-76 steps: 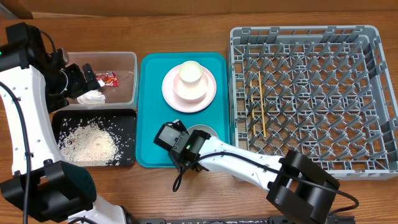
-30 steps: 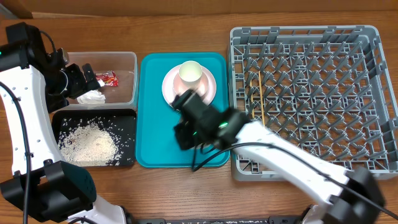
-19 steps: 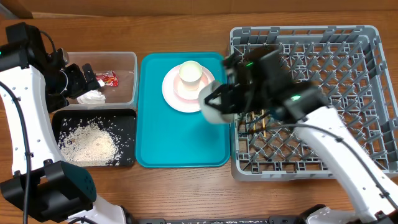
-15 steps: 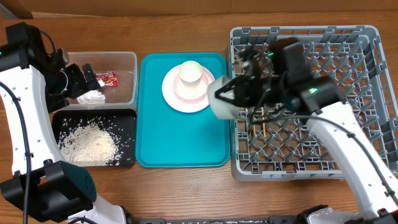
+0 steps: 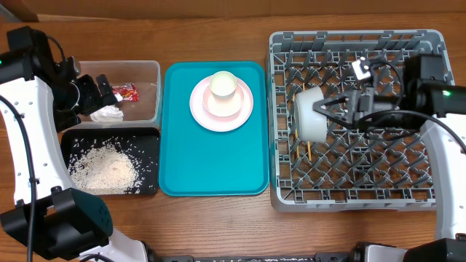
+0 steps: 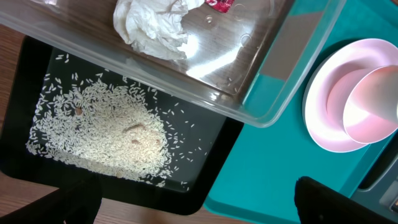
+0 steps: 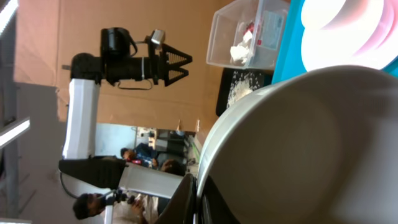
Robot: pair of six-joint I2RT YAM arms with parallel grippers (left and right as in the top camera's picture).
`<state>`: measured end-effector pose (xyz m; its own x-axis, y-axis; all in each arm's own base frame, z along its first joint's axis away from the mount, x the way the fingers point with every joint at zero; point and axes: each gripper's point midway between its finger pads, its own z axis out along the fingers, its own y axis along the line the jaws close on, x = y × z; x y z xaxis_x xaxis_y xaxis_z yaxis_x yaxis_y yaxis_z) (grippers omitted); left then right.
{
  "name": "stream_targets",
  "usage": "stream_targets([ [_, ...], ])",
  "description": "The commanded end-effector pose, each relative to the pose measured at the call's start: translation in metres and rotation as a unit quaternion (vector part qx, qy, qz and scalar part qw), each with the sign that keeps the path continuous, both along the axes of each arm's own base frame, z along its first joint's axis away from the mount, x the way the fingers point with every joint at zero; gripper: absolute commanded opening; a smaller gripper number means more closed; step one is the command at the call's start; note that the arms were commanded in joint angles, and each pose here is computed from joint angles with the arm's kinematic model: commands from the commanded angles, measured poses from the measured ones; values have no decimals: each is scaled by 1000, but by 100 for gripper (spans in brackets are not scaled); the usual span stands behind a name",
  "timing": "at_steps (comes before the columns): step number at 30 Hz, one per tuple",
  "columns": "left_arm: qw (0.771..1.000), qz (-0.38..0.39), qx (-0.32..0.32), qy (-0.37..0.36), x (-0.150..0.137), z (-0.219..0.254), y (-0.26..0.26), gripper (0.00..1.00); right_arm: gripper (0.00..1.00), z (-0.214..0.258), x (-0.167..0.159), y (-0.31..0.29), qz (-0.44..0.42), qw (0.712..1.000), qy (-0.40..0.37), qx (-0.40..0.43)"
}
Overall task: Sort waste into correct bins and load items into the dishwasher
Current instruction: 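Lift the white bowl with the right gripper and carry it to the rack, then tilt the bowl upright in the rack and open the right gripper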
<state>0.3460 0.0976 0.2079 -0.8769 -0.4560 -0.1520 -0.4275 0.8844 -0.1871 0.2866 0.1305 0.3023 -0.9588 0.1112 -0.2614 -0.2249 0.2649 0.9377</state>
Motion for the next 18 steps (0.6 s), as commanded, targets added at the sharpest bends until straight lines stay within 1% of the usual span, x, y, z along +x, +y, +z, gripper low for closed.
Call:
stream_targets([
  [1, 1000, 4, 6, -10, 2, 7, 3, 100, 4, 19, -11, 3, 24, 995, -83, 54],
  [3, 1000, 4, 6, -10, 2, 7, 3, 100, 4, 22, -16, 7, 32, 993, -83, 82],
  [6, 1000, 4, 6, -10, 2, 7, 3, 100, 4, 19, -24, 13, 41, 991, -74, 102],
  [14, 1000, 4, 6, -10, 2, 7, 3, 100, 4, -38, -41, 16, 40, 992, -47, 106],
  [18, 1000, 4, 6, -10, 2, 7, 3, 100, 4, -67, -47, 17, 38, 991, -53, 118],
])
